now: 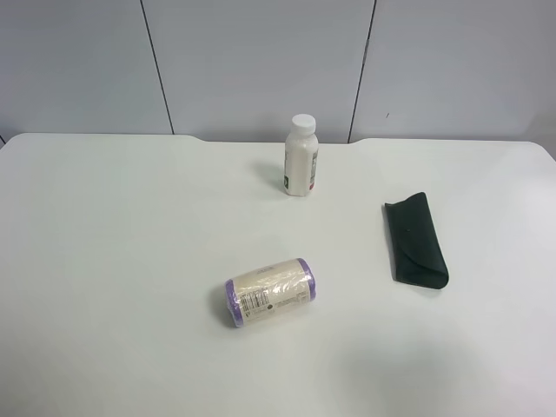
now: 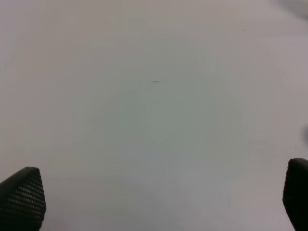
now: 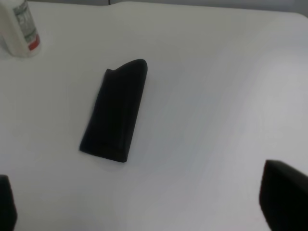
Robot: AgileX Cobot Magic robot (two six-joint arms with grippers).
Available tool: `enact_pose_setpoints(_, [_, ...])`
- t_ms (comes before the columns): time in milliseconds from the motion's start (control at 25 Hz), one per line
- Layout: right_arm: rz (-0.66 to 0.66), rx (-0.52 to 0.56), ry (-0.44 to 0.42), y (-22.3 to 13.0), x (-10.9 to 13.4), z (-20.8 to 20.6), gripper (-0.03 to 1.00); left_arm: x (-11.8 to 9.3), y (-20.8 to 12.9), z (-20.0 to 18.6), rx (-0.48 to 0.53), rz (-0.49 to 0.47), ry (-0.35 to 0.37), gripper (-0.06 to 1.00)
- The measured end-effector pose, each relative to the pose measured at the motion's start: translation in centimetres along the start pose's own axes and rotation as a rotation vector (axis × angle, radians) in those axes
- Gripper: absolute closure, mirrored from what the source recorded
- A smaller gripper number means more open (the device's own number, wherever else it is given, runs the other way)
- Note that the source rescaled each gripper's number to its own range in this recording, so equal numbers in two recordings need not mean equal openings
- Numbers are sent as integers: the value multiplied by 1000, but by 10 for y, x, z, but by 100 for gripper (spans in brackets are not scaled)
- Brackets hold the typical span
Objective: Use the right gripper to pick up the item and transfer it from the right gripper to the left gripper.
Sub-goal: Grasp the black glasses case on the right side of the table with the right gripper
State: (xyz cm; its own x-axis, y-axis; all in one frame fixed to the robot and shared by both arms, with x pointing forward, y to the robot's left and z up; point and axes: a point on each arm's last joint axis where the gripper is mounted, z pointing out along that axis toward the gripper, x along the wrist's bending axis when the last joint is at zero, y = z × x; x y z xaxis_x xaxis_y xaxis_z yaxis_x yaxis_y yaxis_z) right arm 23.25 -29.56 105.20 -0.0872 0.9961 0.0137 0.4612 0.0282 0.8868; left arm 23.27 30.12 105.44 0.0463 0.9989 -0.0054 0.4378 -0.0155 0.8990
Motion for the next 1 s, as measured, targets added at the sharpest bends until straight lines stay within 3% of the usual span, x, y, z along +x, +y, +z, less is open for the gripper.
enact_pose_setpoints(680, [3,14,4,1,0,2,-3,1,0,0,0,3,6,-6])
enact_pose_setpoints(1000, [70,322,20,49,1,37,-3,1,0,0,0,3,6,-6])
